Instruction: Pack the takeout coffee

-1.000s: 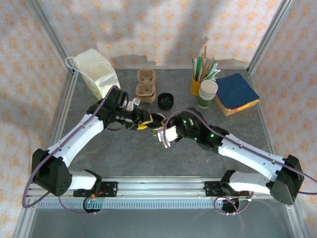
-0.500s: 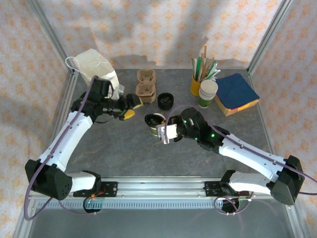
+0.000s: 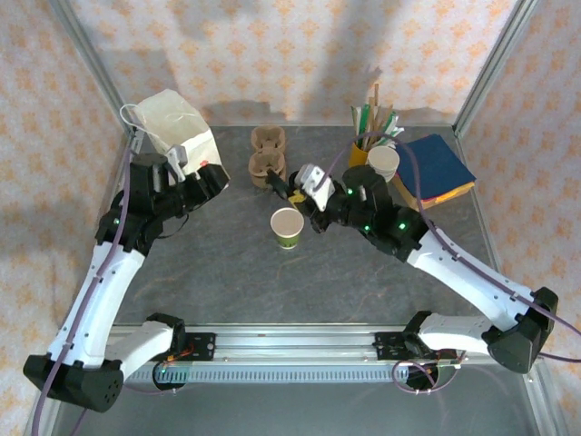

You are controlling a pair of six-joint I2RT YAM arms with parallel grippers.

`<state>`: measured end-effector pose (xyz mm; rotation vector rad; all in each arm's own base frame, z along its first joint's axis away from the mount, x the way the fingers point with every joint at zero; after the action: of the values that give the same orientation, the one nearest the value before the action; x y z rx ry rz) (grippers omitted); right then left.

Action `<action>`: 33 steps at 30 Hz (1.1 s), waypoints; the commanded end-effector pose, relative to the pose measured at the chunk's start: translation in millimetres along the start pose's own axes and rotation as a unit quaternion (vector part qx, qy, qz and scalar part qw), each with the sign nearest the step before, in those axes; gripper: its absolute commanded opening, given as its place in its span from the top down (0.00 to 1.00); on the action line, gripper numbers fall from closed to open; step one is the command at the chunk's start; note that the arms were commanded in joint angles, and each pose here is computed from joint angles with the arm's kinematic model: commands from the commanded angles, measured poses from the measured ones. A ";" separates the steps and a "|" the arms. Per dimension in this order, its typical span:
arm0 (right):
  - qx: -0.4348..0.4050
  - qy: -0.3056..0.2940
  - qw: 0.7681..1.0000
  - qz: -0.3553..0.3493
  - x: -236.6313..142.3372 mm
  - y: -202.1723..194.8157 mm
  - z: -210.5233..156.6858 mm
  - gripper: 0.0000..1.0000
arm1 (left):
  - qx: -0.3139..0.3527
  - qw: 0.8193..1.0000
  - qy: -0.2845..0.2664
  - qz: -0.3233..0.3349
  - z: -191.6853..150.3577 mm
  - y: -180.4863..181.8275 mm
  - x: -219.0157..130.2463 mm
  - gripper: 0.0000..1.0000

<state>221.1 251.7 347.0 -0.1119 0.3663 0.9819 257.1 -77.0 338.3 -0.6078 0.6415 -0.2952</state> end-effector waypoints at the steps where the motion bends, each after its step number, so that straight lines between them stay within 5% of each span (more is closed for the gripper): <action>1: 0.185 -0.002 0.982 0.041 -6.4 -1.8 10.3 1.00 | 0.035 0.995 -0.083 -0.034 11.3 -7.7 -2.8 0.27; 13: 0.451 0.005 0.879 0.153 -14.0 -18.0 12.2 1.00 | 0.098 0.988 -0.114 -0.045 -21.0 -3.4 25.9 0.28; 22: 0.563 0.066 0.811 0.144 16.6 -33.1 -24.2 1.00 | 0.097 0.990 -0.087 -0.057 -40.8 10.5 49.2 0.26; 33: 0.622 0.119 0.768 0.095 36.6 -43.0 -77.2 1.00 | 0.079 0.993 -0.063 -0.062 -53.4 19.1 63.5 0.27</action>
<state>254.4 237.5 263.5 1.0205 1.2125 0.7568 273.8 -109.4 254.7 -0.4945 0.5072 -0.3776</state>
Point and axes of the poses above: each hand's point on the last joint's axis, 136 mm out from that joint toward the fingers, its own x axis out along the fingers, its own y axis along the line the jaws close on, z = x × y, the point moved 6 cm from there along -x, back along the fingers, and after that the axes turned 11 degrees about x, right-handed, at the moved point
